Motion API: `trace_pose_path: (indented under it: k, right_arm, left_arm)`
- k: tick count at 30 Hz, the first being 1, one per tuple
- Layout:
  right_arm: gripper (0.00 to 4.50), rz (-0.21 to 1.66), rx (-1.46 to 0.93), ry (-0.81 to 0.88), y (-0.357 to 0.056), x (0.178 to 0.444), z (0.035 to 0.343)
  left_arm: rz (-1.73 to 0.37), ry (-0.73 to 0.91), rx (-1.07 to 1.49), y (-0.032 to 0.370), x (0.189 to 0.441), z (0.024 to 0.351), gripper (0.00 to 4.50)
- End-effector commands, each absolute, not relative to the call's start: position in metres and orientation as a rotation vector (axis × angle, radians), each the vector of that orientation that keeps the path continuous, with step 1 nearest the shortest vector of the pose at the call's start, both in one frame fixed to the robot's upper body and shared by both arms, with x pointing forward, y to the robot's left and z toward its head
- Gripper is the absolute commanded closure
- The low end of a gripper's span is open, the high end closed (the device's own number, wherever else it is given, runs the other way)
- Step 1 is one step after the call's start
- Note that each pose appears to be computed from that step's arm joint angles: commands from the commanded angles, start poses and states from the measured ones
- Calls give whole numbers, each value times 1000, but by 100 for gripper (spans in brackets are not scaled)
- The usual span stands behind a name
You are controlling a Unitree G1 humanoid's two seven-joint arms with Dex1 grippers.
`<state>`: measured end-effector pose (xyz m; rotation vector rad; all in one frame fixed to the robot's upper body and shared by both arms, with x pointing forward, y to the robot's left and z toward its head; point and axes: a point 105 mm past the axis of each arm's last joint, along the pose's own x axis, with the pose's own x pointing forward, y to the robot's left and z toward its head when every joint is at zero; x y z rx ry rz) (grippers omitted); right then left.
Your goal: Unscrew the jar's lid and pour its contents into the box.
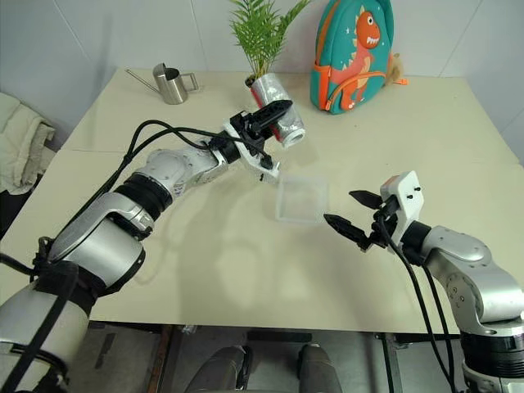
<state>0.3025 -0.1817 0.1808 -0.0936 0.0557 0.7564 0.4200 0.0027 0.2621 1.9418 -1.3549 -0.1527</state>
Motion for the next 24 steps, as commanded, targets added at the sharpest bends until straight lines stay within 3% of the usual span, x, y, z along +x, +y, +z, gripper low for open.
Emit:
trace_pose_path:
  k: [1, 4, 7, 16, 24]
  right_arm:
    - [2, 757, -83, -18, -179, 298, 196]
    - [2, 748, -61, -28, -178, 297, 197]
    - [2, 747, -38, -35, -175, 296, 195]
    - [2, 757, 2, -37, -170, 298, 192]
    - [2, 769, 16, -35, -166, 301, 188]
  left_arm:
    - [-105, -1502, 2021, -6, 415, 259, 258]
    - [-95, -1632, 2079, -13, 409, 246, 258]
    - [-79, -1594, 2122, -13, 415, 243, 258]
    - [-99, -1825, 2188, -19, 403, 243, 258]
    - [-169, -1667, 2144, -7, 412, 254, 258]
